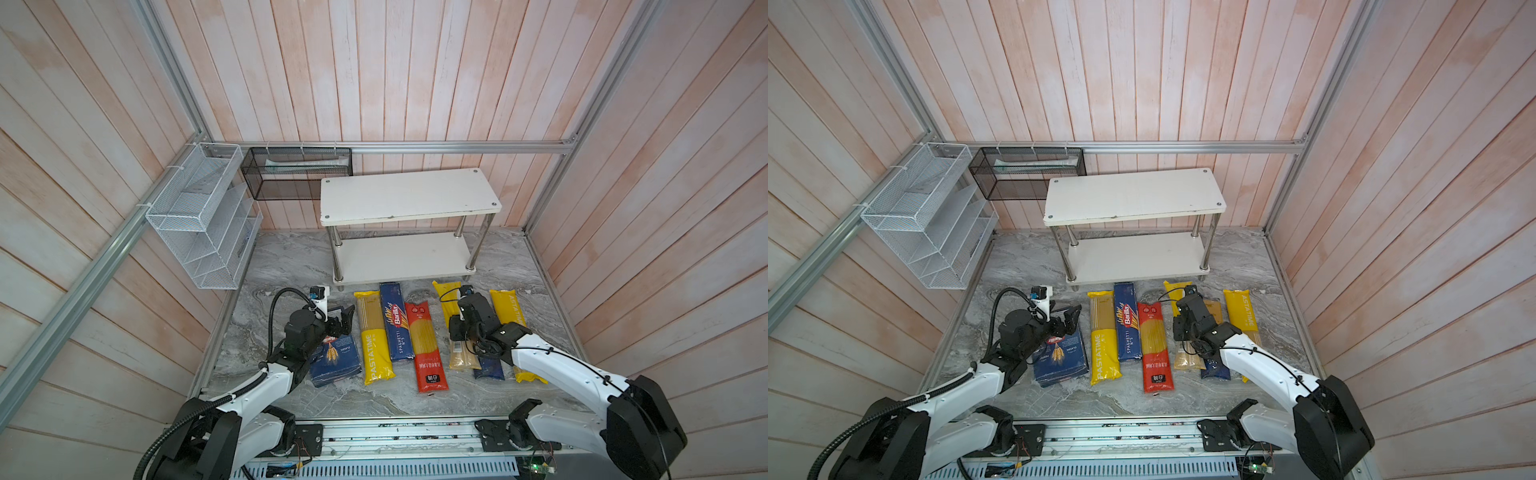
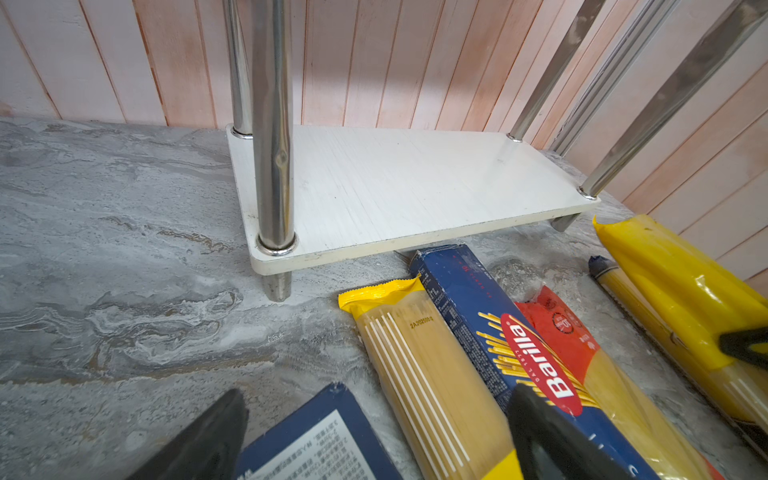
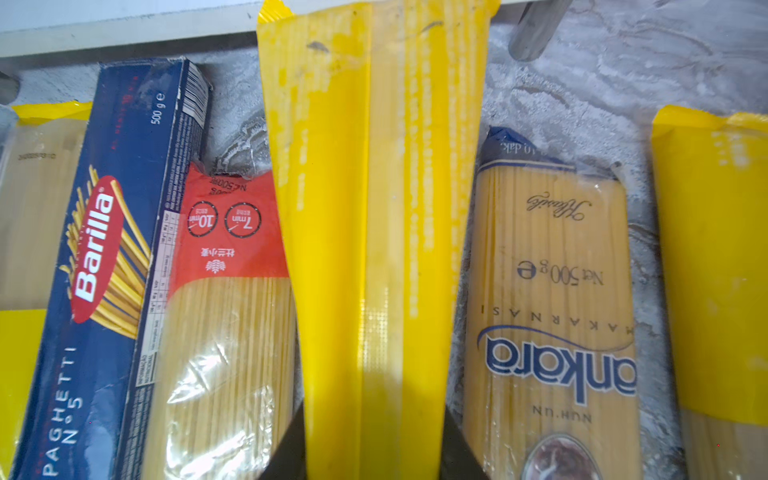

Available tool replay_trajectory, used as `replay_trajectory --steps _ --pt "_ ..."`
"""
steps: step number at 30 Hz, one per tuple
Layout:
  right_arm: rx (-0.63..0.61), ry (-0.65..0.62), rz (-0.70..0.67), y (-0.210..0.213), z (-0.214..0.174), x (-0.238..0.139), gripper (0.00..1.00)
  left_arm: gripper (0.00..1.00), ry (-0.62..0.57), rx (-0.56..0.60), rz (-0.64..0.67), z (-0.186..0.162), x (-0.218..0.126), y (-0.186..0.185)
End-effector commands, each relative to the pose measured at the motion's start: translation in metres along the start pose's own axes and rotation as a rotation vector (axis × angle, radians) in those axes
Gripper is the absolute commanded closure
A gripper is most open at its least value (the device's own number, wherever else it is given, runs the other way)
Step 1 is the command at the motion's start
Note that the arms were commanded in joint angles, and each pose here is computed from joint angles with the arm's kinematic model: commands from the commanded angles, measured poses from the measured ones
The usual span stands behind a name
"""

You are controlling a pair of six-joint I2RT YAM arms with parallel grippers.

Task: Place and organize the pasta boxes and bags onto the shelf
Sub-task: 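Lift the yellow bag with the right gripper toward the shelf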

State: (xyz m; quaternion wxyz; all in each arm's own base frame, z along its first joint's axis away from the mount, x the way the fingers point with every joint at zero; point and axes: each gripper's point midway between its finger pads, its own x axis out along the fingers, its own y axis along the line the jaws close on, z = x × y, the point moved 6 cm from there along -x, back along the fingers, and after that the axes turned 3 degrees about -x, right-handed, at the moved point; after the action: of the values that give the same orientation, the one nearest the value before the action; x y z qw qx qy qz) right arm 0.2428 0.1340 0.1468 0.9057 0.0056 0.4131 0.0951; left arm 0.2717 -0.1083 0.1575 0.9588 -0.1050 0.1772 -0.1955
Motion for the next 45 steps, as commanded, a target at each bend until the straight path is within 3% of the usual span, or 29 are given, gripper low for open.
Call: replay_trajectory --steps 1,45 --pt "0.015 -0.17 0.015 0.005 0.043 -0.028 0.94 0.01 -0.021 0.007 -0.021 0.008 0.001 -0.004" --pt "-0.07 -0.578 0.118 0.018 0.186 -0.208 0.96 0.01 0.002 0.007 -0.064 0.006 0.007 -0.009"
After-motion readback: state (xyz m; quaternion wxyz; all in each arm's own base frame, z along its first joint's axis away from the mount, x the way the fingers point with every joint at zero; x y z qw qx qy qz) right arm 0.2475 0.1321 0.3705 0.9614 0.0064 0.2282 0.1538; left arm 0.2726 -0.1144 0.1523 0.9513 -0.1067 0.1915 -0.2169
